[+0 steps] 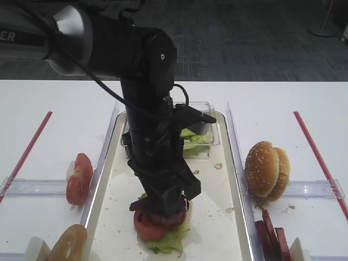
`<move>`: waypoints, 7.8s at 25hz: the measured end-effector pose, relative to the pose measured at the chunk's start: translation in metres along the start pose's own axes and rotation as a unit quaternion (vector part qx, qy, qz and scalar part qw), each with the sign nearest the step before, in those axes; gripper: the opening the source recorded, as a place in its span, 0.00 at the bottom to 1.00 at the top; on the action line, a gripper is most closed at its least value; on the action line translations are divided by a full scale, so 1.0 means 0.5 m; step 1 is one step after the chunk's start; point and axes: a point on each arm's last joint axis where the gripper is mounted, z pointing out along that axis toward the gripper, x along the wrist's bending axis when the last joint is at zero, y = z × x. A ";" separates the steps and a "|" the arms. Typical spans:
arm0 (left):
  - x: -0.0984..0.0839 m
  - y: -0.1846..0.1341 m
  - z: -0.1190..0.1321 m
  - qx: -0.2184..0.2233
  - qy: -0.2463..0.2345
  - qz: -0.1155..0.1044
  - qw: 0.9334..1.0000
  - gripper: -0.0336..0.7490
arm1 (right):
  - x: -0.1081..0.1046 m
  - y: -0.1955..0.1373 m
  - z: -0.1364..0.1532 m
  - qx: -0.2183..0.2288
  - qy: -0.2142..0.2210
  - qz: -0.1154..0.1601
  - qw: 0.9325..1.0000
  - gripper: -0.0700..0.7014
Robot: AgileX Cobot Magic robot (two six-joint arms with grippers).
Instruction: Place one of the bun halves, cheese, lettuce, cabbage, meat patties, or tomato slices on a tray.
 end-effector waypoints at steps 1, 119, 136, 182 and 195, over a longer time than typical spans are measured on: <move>0.000 0.000 0.000 0.000 0.000 0.000 1.000 0.46 | 0.000 0.000 0.000 0.000 0.000 0.000 1.000 0.95; 0.354 -0.113 -0.178 -0.106 0.097 -0.239 0.960 0.70 | 0.000 0.000 0.000 0.000 0.000 0.000 1.000 0.65; 0.454 -0.201 -0.194 -0.111 0.101 -0.321 0.935 0.70 | 0.000 0.000 0.000 0.000 0.000 0.000 1.000 0.65; 0.376 -0.324 -0.243 -0.123 0.107 -0.354 0.921 0.70 | 0.000 0.000 0.000 0.000 0.000 0.000 1.000 0.64; 0.229 -0.443 -0.282 -0.171 0.130 -0.353 0.911 0.70 | 0.000 0.000 0.000 0.000 0.000 0.000 1.000 0.64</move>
